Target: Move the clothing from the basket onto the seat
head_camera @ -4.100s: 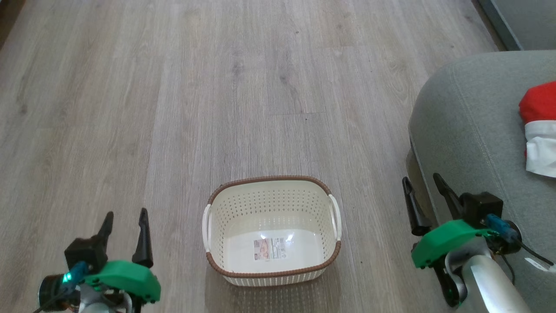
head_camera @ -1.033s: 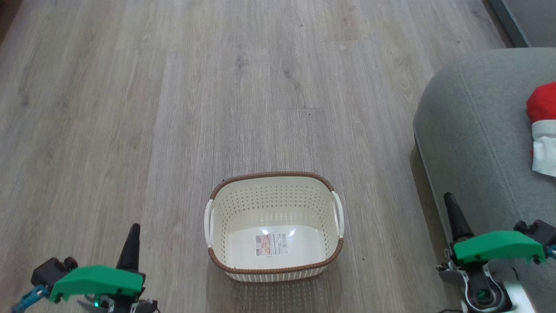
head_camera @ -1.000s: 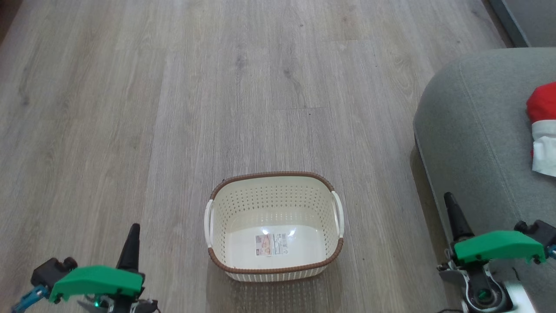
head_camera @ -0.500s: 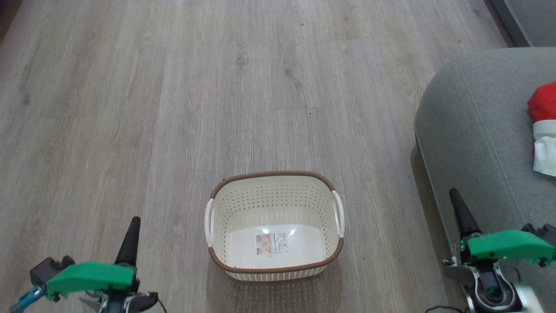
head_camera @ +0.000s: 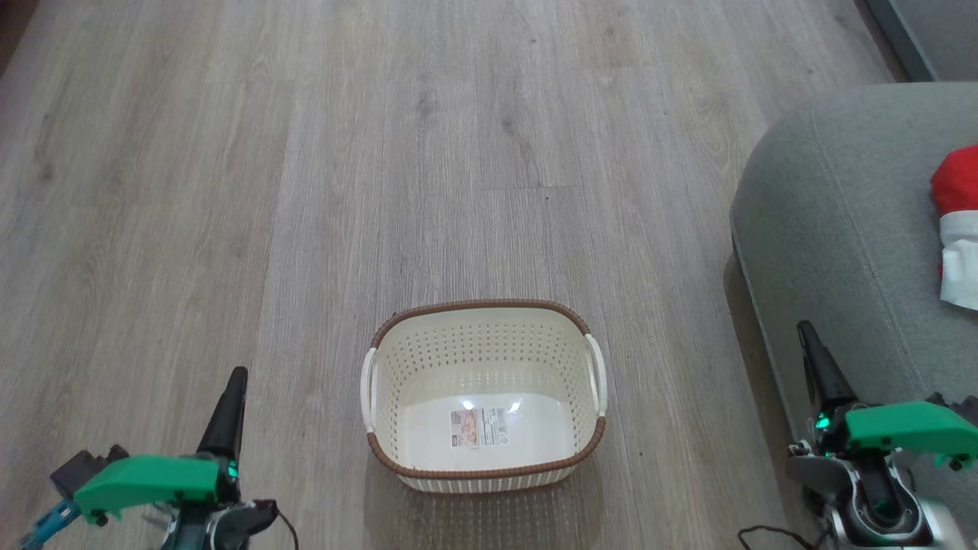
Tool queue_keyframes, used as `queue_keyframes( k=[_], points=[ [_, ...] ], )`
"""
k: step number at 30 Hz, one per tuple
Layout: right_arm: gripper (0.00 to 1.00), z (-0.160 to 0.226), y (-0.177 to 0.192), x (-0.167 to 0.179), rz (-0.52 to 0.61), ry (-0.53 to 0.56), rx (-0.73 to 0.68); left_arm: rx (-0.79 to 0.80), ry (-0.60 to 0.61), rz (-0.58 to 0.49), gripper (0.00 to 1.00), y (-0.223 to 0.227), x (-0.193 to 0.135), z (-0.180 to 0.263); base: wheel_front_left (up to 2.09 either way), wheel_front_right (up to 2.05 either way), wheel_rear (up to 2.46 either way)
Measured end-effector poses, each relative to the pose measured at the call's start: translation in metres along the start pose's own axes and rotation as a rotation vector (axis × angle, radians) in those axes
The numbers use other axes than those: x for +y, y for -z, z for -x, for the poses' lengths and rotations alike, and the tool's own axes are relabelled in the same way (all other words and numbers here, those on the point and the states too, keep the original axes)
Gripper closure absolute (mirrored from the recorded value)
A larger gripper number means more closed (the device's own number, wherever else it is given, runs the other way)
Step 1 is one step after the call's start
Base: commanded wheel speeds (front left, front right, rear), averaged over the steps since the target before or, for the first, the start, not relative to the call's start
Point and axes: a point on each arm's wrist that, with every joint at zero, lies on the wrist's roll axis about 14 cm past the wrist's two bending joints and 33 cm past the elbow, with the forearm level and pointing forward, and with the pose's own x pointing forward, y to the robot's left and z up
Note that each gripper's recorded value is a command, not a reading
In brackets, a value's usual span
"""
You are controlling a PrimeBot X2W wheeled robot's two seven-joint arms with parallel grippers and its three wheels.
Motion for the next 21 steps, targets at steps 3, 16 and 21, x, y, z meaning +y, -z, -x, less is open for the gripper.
queue_keyframes(
  k=[3,16,21],
  points=[
    [1.0,0.0,-0.002,0.002,-0.034,-0.008,-0.004,0.003,0.009,0.035,1.0,0.0,-0.002,-0.001,0.0,0.0,0.0],
    [1.0,-0.001,-0.004,0.012,-0.156,-0.046,-0.002,0.01,0.054,0.157,1.0,-0.001,-0.016,-0.005,0.0,0.0,0.0],
    [1.0,-0.001,-0.004,0.012,-0.156,-0.046,-0.002,0.009,0.054,0.158,1.0,-0.001,-0.016,-0.005,0.0,0.0,0.0]
  ],
)
